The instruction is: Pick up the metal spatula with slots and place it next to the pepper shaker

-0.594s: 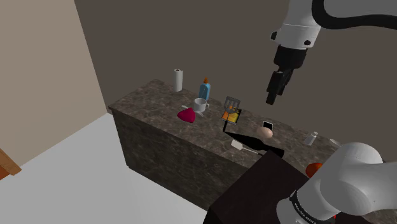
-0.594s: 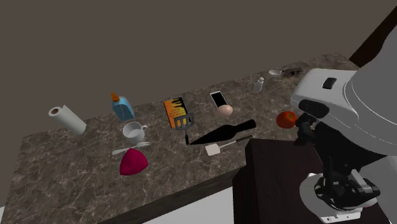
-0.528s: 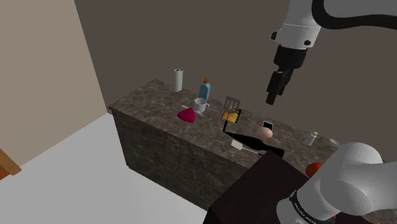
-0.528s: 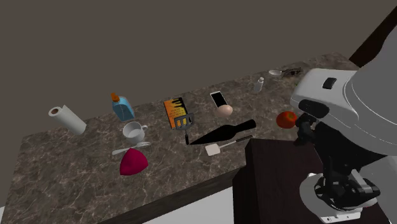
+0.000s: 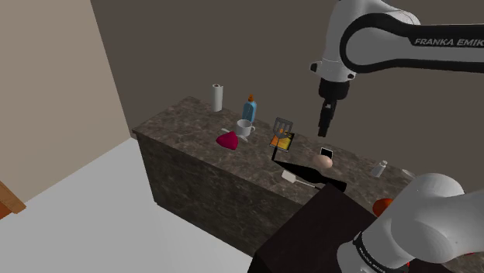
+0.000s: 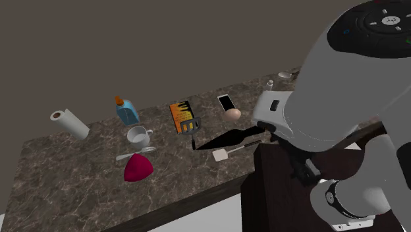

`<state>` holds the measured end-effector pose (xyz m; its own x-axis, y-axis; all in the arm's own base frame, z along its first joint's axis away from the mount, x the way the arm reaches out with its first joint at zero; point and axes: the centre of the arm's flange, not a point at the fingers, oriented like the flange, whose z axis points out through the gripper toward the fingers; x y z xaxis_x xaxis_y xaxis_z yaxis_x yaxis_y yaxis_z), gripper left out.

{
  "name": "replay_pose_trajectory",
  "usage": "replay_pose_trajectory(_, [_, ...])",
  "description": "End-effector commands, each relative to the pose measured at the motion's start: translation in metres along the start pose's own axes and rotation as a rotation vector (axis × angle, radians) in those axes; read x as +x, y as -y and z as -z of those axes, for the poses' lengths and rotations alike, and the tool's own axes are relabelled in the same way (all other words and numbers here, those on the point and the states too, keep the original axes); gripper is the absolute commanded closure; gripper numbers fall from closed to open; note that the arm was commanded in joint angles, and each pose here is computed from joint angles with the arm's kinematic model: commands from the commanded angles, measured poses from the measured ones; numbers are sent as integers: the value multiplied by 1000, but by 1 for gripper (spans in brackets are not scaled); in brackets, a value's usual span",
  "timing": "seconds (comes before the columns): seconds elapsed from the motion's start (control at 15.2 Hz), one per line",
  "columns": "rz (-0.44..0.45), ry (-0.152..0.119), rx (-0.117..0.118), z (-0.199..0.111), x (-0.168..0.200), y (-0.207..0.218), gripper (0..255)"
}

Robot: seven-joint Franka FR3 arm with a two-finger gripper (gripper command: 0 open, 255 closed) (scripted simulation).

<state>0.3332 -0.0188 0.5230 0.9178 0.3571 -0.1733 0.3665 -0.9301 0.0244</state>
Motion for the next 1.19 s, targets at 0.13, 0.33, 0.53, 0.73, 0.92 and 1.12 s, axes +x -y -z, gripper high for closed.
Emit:
replay_pose_trajectory(0.13, [132,43,-51,-35,19,-26,0])
replay_pose_trajectory(0.33, [227,76,-88,-63,37,-46,0])
replay_pose_trajectory(0.53, [322,108,-125,-90,55,-65,0])
replay_pose_trajectory(0.73, [417,140,-162,-117,74,-83,0])
replay_pose_trajectory(0.92, [512,172,-199,-144,94,-100,0])
replay_pose_trajectory(1.12, [607,205,-236,-171,115,-116,0])
